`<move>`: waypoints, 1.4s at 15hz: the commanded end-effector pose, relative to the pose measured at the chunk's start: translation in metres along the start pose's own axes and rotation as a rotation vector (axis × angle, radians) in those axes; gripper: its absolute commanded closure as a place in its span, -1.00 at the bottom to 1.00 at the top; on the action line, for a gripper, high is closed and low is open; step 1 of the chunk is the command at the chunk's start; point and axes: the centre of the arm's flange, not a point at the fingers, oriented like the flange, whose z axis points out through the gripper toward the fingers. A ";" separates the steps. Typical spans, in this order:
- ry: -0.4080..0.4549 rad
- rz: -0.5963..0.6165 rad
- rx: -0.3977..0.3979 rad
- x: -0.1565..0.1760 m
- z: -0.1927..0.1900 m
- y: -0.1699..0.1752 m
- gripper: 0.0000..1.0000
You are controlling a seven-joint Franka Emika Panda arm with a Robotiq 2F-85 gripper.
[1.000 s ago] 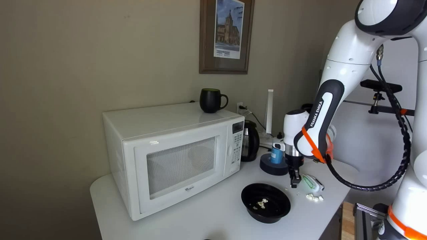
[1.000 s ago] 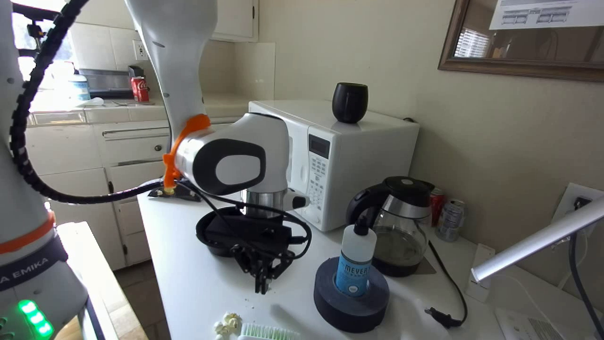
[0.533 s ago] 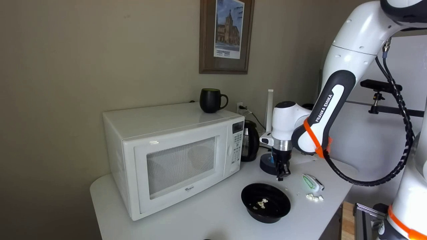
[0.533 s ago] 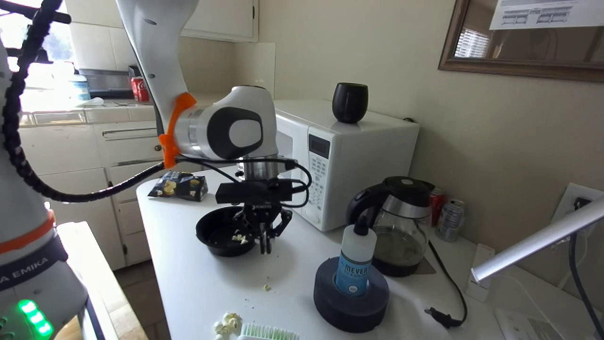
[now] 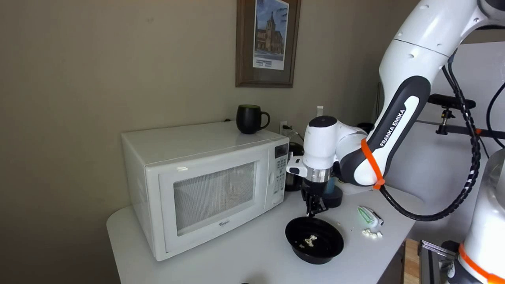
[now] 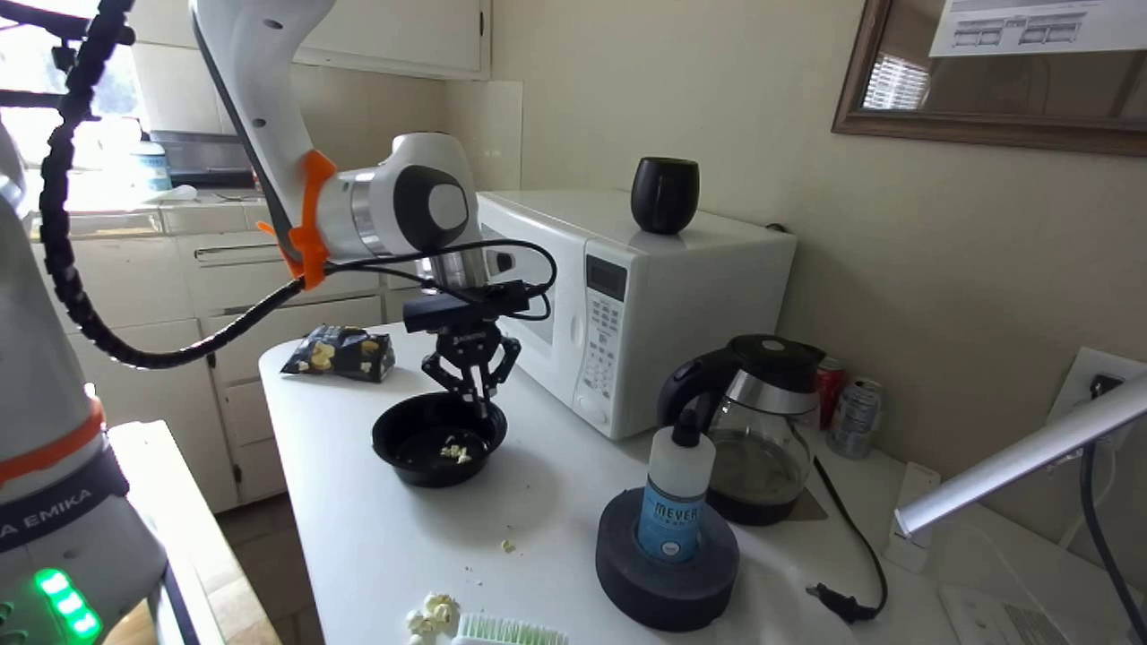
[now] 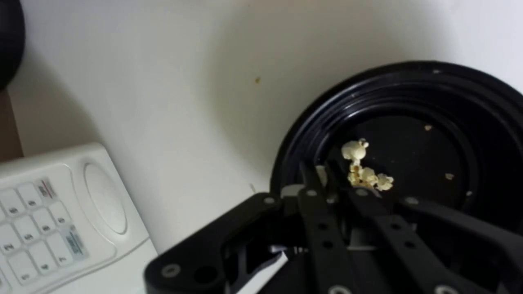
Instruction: Put the white objects inside the black bowl
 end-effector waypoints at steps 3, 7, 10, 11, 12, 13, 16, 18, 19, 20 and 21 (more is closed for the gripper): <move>-0.066 -0.136 0.031 0.013 -0.017 -0.089 0.30; -0.081 -0.163 0.040 0.019 -0.019 -0.094 -0.28; -0.073 -0.141 0.056 0.011 -0.019 -0.087 -0.72; -0.076 -0.129 0.068 0.008 -0.018 -0.085 -0.87; -0.078 -0.119 0.080 0.005 -0.015 -0.082 -0.97; -0.084 -0.112 0.099 0.001 -0.012 -0.081 -1.00; -0.114 -0.103 0.162 -0.011 0.005 -0.073 -1.00; -0.132 -0.088 0.202 -0.019 0.016 -0.068 -1.00; -0.139 -0.086 0.218 -0.024 0.020 -0.068 -1.00; -0.145 -0.085 0.230 -0.028 0.022 -0.069 -1.00; -0.150 -0.090 0.247 -0.032 0.026 -0.068 -1.00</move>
